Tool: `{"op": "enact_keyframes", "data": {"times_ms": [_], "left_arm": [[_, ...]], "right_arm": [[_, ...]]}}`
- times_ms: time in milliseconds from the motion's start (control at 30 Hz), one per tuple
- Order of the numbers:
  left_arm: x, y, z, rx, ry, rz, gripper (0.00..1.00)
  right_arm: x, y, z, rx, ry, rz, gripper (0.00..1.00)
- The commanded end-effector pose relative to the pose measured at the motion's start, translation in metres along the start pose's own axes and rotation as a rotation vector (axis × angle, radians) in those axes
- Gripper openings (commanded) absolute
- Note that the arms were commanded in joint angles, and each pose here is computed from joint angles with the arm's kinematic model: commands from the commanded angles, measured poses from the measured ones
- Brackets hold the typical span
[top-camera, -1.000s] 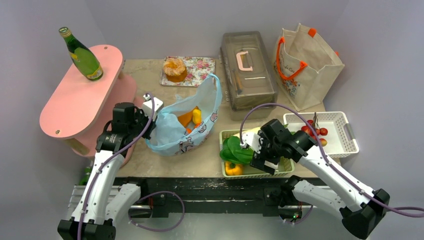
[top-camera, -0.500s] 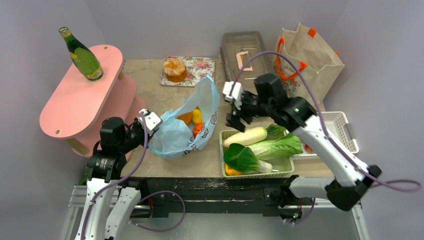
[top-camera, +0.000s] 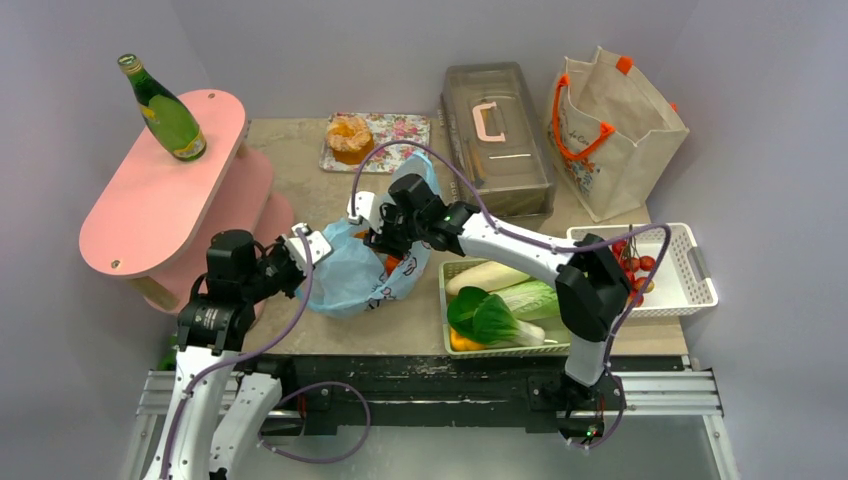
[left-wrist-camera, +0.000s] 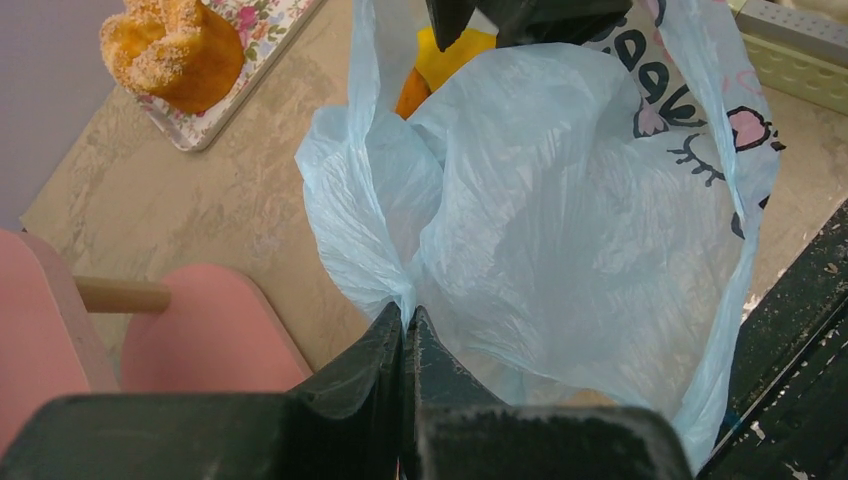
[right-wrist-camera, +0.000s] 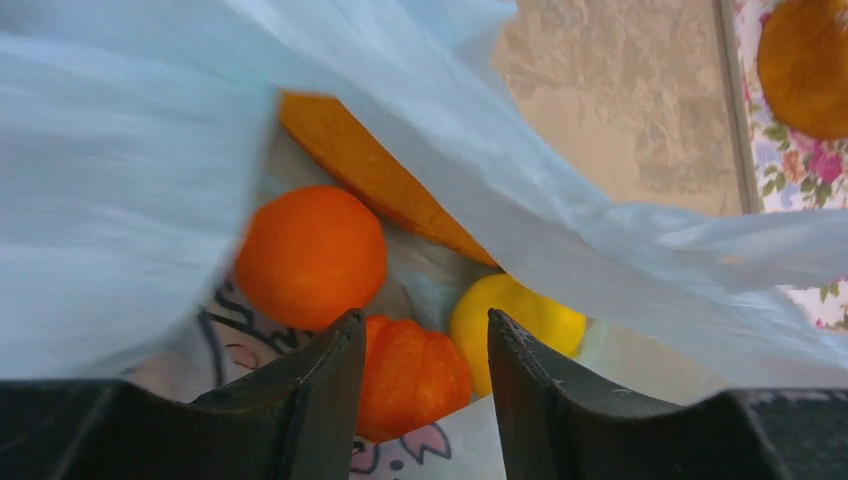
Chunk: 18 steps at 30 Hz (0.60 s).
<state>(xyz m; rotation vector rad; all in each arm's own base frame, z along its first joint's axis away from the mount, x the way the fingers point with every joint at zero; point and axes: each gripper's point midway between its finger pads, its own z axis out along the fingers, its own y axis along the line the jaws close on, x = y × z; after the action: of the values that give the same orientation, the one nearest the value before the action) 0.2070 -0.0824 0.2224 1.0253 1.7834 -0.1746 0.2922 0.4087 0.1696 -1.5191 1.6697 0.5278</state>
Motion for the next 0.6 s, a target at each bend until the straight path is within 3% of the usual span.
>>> {"op": "enact_keyframes", "data": {"times_ms": [0,233,467,567], "left_arm": [[-0.008,0.01,0.0,-0.03,-0.01,-0.008,0.0],[-0.01,0.013,0.002,-0.033,-0.003,-0.036,0.0],[-0.008,0.014,0.005,-0.029,0.008,-0.046,0.0],[-0.006,0.013,0.006,-0.026,0.015,-0.052,0.0]], "right_arm": [[0.011,-0.043,0.021,0.177,-0.021,-0.041,0.47],[0.037,-0.072,0.047,0.265,0.071,-0.004,0.6],[0.085,-0.079,0.078,0.281,0.265,0.04,0.81],[0.098,-0.08,0.081,0.28,0.313,0.041,0.85]]}}
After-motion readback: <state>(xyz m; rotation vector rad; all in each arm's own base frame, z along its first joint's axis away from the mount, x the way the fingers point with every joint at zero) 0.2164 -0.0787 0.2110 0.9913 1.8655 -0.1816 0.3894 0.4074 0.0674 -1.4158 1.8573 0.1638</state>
